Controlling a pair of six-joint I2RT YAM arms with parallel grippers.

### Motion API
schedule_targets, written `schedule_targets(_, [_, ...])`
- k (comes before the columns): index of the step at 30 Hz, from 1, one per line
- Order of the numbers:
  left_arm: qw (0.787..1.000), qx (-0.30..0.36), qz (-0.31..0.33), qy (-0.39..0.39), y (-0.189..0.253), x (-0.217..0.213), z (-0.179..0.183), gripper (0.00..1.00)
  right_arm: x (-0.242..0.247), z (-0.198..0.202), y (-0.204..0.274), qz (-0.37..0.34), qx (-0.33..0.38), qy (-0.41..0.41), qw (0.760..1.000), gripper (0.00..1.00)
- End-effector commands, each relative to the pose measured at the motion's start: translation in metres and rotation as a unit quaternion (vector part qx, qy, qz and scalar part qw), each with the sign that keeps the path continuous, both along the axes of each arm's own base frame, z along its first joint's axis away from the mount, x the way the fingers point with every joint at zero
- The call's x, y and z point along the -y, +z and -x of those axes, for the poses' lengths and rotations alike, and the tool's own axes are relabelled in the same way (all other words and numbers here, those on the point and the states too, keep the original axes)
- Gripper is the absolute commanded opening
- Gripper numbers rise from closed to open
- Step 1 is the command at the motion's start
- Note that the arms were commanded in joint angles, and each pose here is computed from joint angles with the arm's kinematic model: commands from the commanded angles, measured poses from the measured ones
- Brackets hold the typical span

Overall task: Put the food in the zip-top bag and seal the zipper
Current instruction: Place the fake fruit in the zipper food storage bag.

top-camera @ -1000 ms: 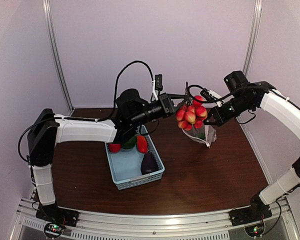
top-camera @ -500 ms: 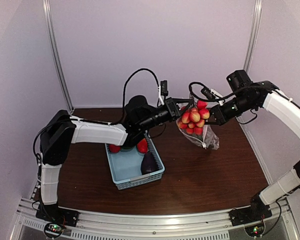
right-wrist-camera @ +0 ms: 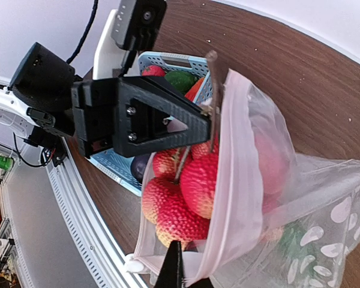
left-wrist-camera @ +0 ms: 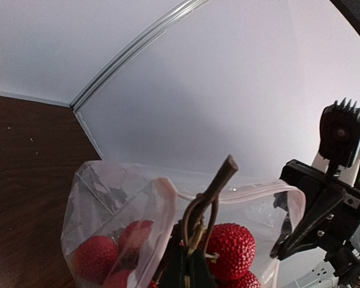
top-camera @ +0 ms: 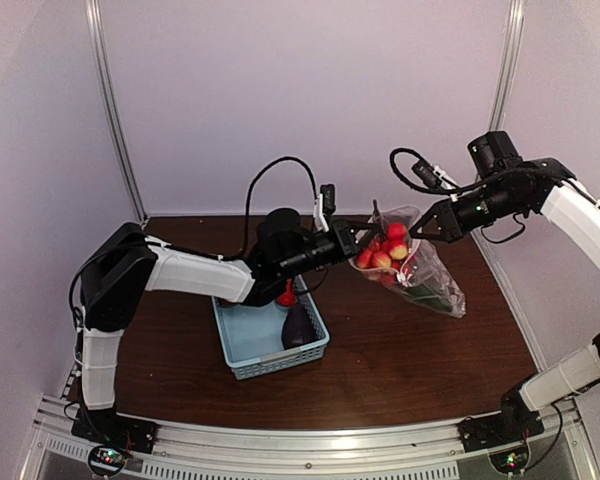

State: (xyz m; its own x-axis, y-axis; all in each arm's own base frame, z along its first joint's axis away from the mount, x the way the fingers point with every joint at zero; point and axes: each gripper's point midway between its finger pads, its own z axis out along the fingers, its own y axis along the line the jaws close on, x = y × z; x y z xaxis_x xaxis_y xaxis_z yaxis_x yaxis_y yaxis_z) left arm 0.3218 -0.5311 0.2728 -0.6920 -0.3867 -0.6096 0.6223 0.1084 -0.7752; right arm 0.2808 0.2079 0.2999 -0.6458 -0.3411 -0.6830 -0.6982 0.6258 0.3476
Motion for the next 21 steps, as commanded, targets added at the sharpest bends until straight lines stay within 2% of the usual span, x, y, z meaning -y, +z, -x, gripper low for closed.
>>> schedule_targets(1, [0.997, 0.032, -0.065, 0.019, -0.008, 0.019, -0.001, 0.00, -0.009, 0.008, 0.024, -0.041, 0.016, 0.029, 0.999, 0.00])
schedule_targets(5, [0.994, 0.086, -0.064, 0.013, 0.005, 0.032, 0.016, 0.00, -0.006, -0.003, 0.035, -0.041, 0.044, 0.006, 0.998, 0.00])
schedule_targets(11, [0.982, 0.180, -0.052, -0.011, 0.026, 0.049, 0.063, 0.00, 0.004, -0.027, 0.024, -0.016, 0.039, -0.029, 0.999, 0.00])
schedule_targets(17, [0.987, 0.126, -0.097, -0.024, -0.003, 0.066, 0.060, 0.00, 0.003, -0.019, 0.022, -0.030, 0.030, -0.001, 0.999, 0.00])
schedule_targets(21, [0.992, 0.061, -0.109, 0.002, -0.002, 0.081, 0.035, 0.00, -0.007, 0.005, 0.025, -0.057, 0.024, 0.052, 0.997, 0.00])
